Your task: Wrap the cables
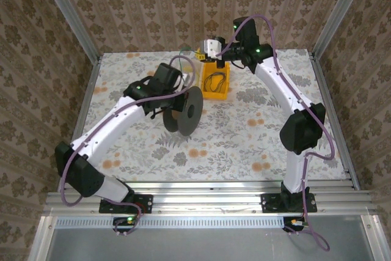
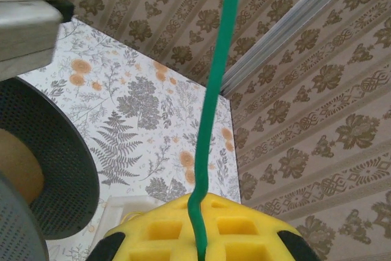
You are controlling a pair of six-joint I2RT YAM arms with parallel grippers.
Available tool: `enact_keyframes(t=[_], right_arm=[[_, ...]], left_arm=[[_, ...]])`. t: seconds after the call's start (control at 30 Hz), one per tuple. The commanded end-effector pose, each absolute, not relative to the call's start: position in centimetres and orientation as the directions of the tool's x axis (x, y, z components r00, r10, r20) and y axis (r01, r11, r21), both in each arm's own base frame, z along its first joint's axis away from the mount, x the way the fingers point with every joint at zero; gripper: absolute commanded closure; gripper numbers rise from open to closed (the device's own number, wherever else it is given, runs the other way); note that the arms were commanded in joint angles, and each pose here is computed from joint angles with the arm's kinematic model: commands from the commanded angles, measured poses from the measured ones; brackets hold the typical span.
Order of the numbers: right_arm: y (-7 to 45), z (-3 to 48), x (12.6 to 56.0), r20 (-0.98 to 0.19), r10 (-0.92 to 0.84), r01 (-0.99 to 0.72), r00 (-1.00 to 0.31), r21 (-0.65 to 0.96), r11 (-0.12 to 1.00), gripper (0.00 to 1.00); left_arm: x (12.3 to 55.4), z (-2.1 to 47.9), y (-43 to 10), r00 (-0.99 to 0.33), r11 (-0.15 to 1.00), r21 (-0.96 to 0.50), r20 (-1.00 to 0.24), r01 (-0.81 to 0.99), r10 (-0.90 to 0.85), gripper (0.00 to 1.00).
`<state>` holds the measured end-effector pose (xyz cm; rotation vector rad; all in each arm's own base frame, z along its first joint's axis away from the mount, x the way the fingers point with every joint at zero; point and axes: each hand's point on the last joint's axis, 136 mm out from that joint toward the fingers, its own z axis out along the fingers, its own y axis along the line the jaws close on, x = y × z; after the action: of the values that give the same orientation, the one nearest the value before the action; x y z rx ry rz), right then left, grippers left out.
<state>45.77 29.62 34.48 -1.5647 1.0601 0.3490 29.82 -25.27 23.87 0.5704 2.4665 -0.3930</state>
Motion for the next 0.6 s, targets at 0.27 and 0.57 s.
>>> enact_keyframes(t=[0.27, 0.57], right_arm=[[28.0, 36.4, 44.6, -0.716, -0.399, -0.749, 0.573, -0.656, 0.100, 1.00], [27.4, 35.8, 44.6, -0.725, -0.403, -0.758, 0.558, -0.644, 0.108, 1.00]], left_arm=[[31.4, 21.5, -23.9, -0.727, 0.892, 0.127, -0.535, 0.435, 0.431, 1.00], [31.9, 21.0, -24.7, -0.732, 0.897, 0.089, -0.547, 0.432, 0.407, 0.96]])
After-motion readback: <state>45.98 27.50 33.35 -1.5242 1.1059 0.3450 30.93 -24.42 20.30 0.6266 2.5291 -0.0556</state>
